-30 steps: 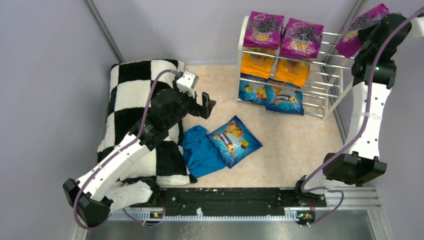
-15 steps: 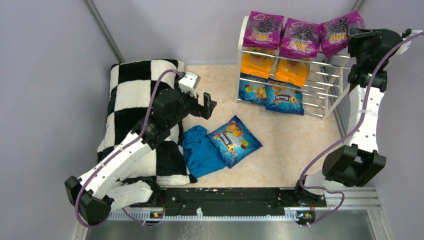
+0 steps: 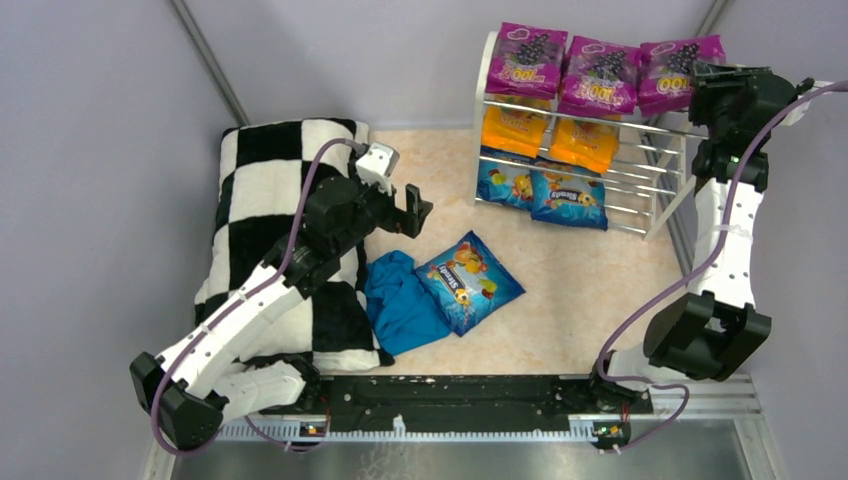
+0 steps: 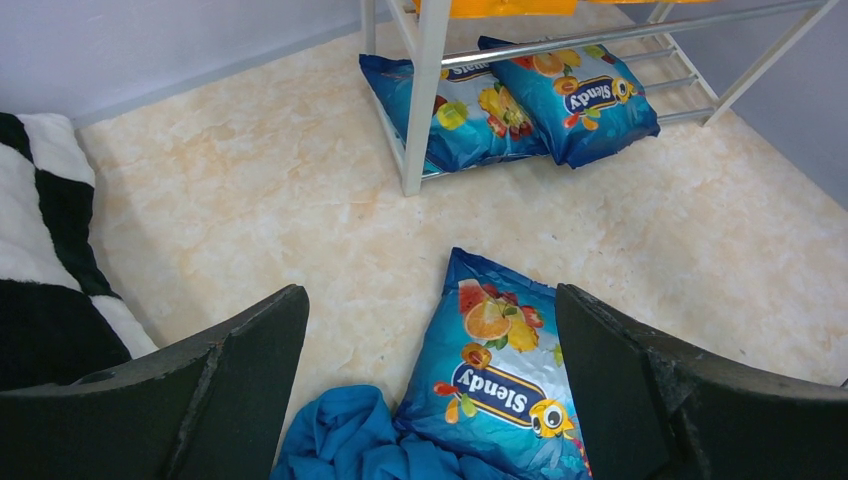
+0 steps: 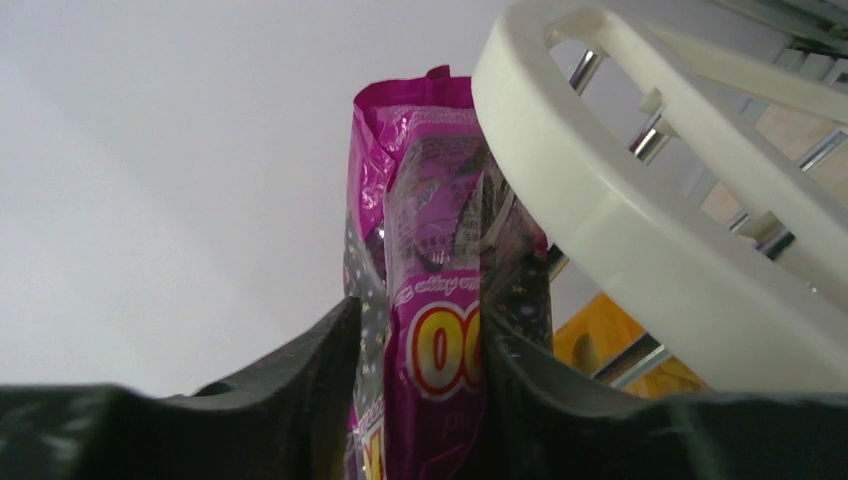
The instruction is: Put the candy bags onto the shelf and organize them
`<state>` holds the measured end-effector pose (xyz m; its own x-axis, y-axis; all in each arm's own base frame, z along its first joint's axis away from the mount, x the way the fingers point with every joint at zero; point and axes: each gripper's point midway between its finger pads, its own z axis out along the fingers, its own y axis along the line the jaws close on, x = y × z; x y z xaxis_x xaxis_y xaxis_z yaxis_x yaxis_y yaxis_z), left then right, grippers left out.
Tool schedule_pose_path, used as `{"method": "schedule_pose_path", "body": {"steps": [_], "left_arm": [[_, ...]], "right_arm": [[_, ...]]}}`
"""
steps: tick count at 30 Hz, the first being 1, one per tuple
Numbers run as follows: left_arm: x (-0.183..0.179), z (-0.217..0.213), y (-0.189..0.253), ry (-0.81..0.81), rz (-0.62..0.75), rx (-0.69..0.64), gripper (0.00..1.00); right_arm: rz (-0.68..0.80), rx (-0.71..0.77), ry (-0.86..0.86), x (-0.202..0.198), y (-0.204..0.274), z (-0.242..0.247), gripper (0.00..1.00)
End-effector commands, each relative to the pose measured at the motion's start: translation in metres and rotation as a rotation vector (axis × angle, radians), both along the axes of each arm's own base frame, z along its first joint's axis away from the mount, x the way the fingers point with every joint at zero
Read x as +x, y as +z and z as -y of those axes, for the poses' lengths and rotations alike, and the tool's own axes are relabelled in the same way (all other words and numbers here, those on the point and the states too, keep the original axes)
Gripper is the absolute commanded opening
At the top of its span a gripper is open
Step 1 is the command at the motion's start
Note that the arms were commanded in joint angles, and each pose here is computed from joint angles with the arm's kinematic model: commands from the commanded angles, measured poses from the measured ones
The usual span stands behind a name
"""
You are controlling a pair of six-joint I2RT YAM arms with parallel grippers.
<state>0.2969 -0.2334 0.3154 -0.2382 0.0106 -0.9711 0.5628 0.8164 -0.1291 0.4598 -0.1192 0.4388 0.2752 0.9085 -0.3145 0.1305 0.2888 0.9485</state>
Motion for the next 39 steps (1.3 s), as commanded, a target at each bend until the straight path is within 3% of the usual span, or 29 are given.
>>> {"method": "schedule_pose_path", "body": {"steps": [1, 6, 14, 19, 22, 29, 32, 39], "left_arm": [[0.001, 0.001, 0.014, -0.005, 0.043, -0.050, 0.99], [0.000, 0.001, 0.015, -0.010, 0.042, -0.054, 0.99], [-0.001, 0.001, 0.016, -0.012, 0.042, -0.059, 0.99], [-0.001, 0.001, 0.017, -0.015, 0.041, -0.062, 0.99], [-0.001, 0.001, 0.017, -0.015, 0.042, -0.063, 0.99], [-0.001, -0.001, 0.018, -0.010, 0.046, -0.064, 0.99], [0.000, -0.001, 0.017, -0.004, 0.044, -0.062, 0.99], [0.002, -0.003, 0.017, 0.003, 0.039, -0.060, 0.99]], "right_arm": [[0.016, -0.146, -0.004, -0.033, 0.038, -0.010, 0.50], [-0.043, -0.232, -0.010, -0.044, 0.032, -0.010, 0.64], [-0.071, -0.287, 0.019, -0.063, 0.013, -0.020, 0.66], [-0.082, -0.302, 0.002, -0.070, 0.007, -0.019, 0.53], [-0.122, -0.296, -0.053, -0.068, -0.002, -0.007, 0.31], [-0.197, -0.351, -0.074, -0.060, -0.022, 0.005, 0.29], [-0.137, -0.429, 0.005, -0.071, 0.000, -0.014, 0.33], [-0.118, -0.546, 0.103, -0.115, 0.025, -0.046, 0.64]]}}
